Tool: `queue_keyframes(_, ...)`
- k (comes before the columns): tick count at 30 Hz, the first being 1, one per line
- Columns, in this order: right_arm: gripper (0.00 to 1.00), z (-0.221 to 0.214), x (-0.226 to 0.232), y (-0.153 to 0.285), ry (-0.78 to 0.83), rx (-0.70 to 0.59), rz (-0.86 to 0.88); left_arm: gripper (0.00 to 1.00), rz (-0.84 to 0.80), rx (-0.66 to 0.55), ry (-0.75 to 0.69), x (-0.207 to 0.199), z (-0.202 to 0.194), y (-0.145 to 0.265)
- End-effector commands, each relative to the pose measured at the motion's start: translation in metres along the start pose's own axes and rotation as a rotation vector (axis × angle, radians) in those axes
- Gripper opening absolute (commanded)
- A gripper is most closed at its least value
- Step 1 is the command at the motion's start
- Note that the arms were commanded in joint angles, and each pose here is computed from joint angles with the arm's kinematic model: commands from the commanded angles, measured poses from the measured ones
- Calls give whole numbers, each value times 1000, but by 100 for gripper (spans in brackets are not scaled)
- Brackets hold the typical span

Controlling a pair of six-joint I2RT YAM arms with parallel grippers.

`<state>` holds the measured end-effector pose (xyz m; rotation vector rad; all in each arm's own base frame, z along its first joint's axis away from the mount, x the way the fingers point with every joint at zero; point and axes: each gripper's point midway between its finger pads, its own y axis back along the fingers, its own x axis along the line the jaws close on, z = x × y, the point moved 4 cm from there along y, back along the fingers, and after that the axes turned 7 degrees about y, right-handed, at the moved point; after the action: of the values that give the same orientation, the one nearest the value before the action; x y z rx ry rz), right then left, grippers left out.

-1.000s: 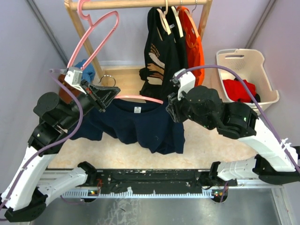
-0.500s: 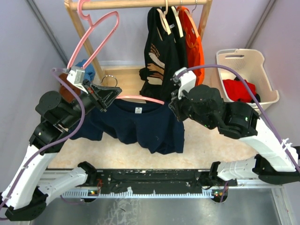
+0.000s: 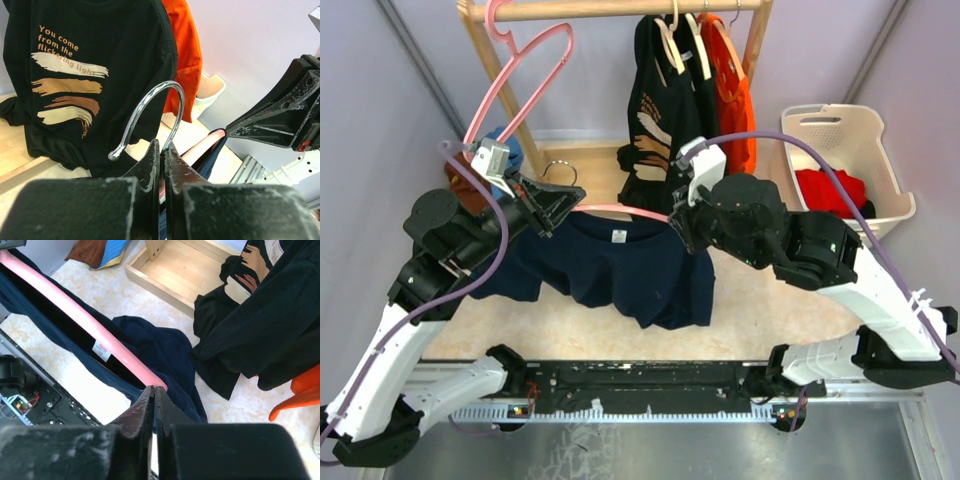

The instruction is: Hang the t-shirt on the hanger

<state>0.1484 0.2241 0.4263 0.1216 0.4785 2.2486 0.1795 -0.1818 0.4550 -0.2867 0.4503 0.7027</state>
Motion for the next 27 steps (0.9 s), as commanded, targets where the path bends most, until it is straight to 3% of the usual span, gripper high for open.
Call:
queue_keyframes(1, 16, 18, -4, 12, -14, -74, 1, 0, -84, -100, -12, -22, 29, 7)
queue_keyframes(3, 46, 15, -9, 16, -22, -71, -20, 0, -81, -98, -14, -22, 29, 7)
queue_keyframes(4, 53, 12, -12, 18, -26, -68, -31, 0, -82, -99, -14, -23, 29, 8)
queue_keyframes(6, 57, 6, -15, 21, -30, -60, -41, 0, -83, -98, -14, -23, 29, 8)
queue_keyframes(19, 47, -21, -15, 15, -10, 3, -47, 0, -92, -95, -16, -25, 32, 6)
queue_keyframes(25, 28, -17, -12, 11, -3, -6, -43, 0, -96, -94, -18, -27, 33, 6)
queue_keyframes(27, 27, -14, -13, 12, -4, -16, -43, 0, -96, -91, -20, -27, 33, 6)
